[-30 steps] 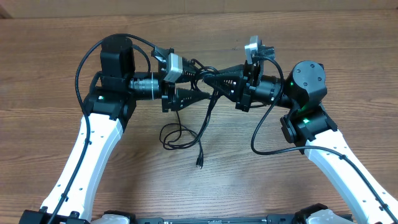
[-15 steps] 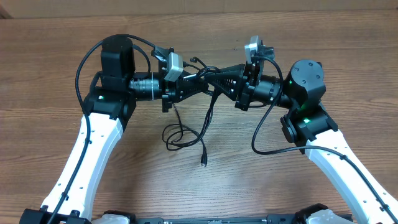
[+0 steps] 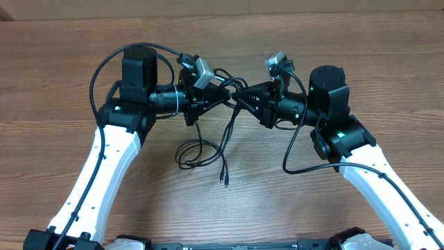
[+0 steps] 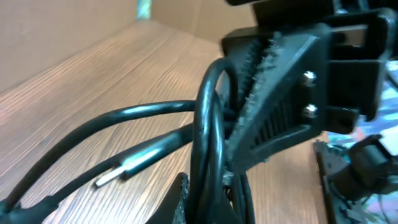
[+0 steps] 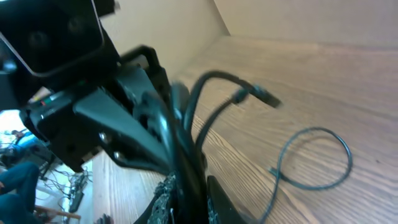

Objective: Untangle cables

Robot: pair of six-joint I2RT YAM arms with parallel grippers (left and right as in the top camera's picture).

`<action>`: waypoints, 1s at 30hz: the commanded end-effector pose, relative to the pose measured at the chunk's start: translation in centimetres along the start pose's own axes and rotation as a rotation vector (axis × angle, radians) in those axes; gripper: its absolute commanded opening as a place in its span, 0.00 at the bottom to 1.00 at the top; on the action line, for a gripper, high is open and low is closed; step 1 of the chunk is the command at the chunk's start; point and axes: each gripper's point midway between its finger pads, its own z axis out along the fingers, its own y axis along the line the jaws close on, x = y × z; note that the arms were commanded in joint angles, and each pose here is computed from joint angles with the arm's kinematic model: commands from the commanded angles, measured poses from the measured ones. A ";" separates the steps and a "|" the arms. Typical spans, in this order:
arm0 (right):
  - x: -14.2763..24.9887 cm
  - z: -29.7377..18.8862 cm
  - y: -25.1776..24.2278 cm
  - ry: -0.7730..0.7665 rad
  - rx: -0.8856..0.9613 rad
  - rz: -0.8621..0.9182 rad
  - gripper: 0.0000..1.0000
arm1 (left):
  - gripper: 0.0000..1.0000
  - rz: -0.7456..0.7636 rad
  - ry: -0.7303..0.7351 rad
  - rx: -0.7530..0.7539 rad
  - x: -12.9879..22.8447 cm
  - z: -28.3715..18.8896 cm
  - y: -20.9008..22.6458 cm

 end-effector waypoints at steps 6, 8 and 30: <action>1.6 0.1 -0.9 0.052 0.033 0.020 0.12 | 0.04 -0.012 0.025 -0.166 -0.3 -0.8 2.7; 2.1 0.1 -1.0 0.073 0.038 0.014 0.12 | 0.04 -0.027 0.027 -0.180 -0.2 -0.9 2.9; 5.3 -0.3 -1.6 0.187 0.065 0.079 0.32 | 0.04 -0.219 0.108 -0.220 2.4 -1.0 3.0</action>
